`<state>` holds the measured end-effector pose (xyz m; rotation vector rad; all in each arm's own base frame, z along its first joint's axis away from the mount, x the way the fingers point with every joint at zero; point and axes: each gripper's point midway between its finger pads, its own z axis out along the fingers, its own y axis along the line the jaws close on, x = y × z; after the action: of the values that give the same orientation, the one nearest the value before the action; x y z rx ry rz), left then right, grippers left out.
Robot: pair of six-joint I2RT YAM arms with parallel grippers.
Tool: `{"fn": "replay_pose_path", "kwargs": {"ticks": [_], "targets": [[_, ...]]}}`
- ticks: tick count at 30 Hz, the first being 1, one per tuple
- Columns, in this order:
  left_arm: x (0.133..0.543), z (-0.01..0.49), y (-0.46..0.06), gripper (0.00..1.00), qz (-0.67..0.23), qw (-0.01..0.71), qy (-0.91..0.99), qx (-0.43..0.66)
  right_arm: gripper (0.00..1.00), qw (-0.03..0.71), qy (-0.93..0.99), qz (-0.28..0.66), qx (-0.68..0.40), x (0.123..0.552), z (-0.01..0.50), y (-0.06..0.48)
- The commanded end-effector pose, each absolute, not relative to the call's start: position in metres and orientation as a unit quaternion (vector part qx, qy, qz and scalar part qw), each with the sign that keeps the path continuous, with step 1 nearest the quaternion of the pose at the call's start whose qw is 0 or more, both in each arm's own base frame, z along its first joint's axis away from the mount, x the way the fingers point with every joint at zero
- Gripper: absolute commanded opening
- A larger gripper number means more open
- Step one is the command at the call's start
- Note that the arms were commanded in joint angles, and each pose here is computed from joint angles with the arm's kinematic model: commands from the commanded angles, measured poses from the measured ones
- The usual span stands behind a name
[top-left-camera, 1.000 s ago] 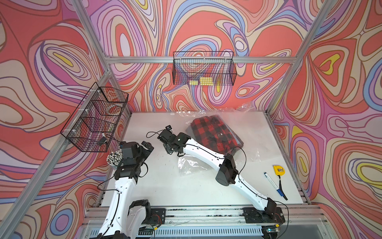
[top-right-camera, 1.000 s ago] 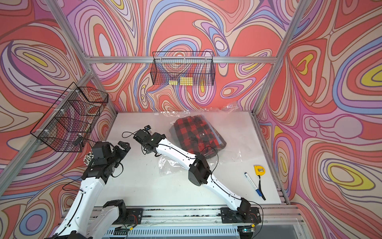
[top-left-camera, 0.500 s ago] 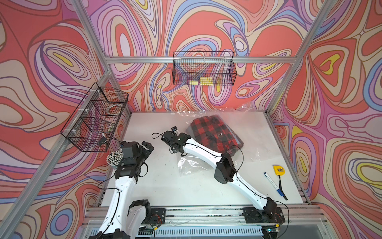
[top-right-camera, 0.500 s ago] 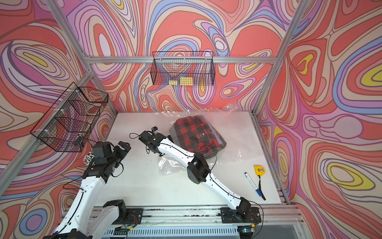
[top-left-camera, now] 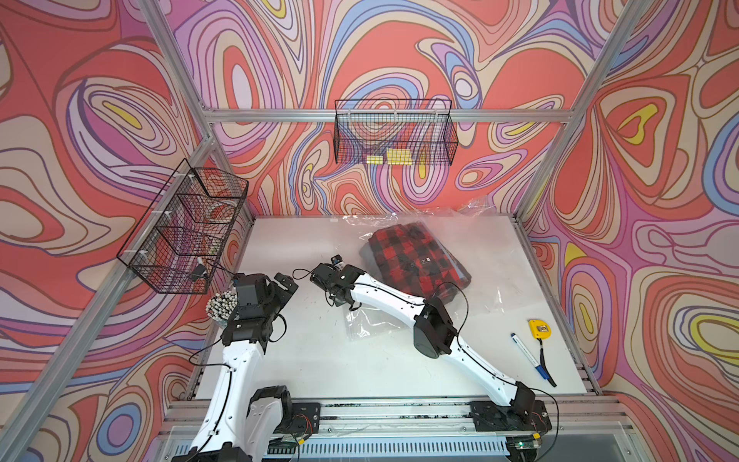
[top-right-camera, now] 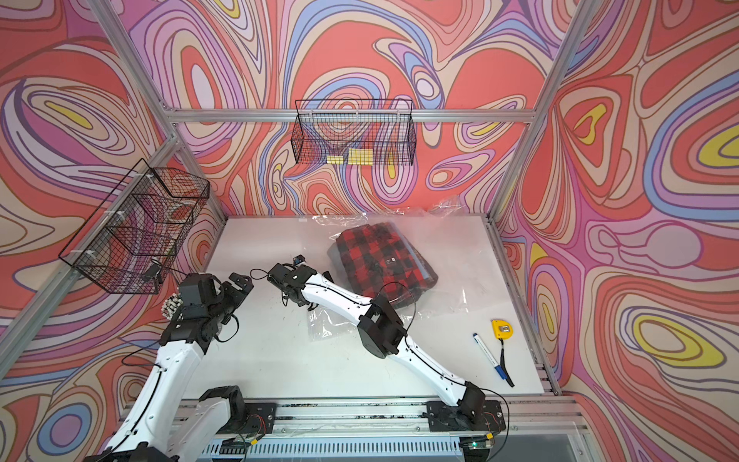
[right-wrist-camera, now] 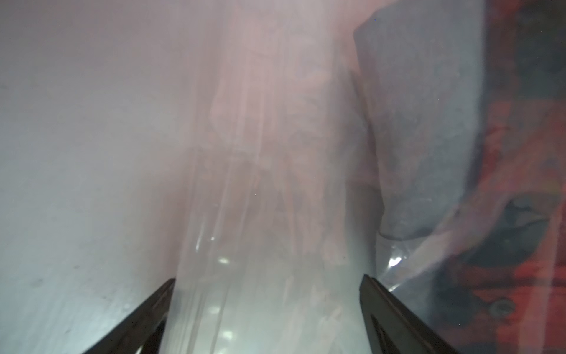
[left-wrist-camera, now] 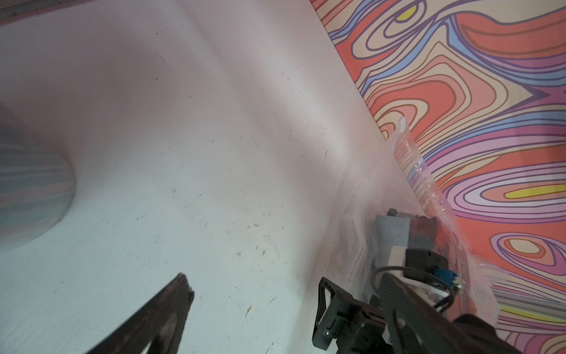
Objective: Take the shirt out of the vacuum bag
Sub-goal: Open the vacuum bag at the center of the board.
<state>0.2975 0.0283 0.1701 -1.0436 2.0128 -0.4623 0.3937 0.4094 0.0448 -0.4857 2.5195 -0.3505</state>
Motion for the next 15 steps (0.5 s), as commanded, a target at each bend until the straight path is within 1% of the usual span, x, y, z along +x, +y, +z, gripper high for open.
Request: {"fn": "replay_pose_path", "kwargs": {"ticks": [1, 3, 6, 9, 11, 13, 15], "targets": [[0.300, 0.174, 0.029, 0.99, -0.179, 0.410, 0.798, -0.403, 0.90, 0.279, 0.936, -0.154, -0.151, 0.404, 0.054, 0.392], [0.301, 0.174, 0.029, 0.99, -0.179, 0.410, 0.798, -0.403, 0.83, 0.291, 0.933, -0.158, -0.143, 0.406, 0.064, 0.389], [0.301, 0.174, 0.030, 0.99, -0.178, 0.409, 0.799, -0.403, 0.78, 0.310, 0.928, -0.159, -0.133, 0.409, 0.080, 0.385], [0.301, 0.173, 0.029, 0.99, -0.180, 0.408, 0.799, -0.403, 0.66, 0.319, 0.925, -0.161, -0.130, 0.409, 0.093, 0.383], [0.302, 0.172, 0.029, 0.99, -0.182, 0.407, 0.800, -0.403, 0.49, 0.323, 0.923, -0.165, -0.132, 0.408, 0.099, 0.383], [0.302, 0.170, 0.028, 0.99, -0.183, 0.403, 0.801, -0.403, 0.26, 0.324, 0.921, -0.171, -0.131, 0.407, 0.102, 0.380], [0.303, 0.170, 0.028, 0.99, -0.184, 0.402, 0.801, -0.404, 0.07, 0.324, 0.920, -0.177, -0.130, 0.404, 0.105, 0.377]]}}
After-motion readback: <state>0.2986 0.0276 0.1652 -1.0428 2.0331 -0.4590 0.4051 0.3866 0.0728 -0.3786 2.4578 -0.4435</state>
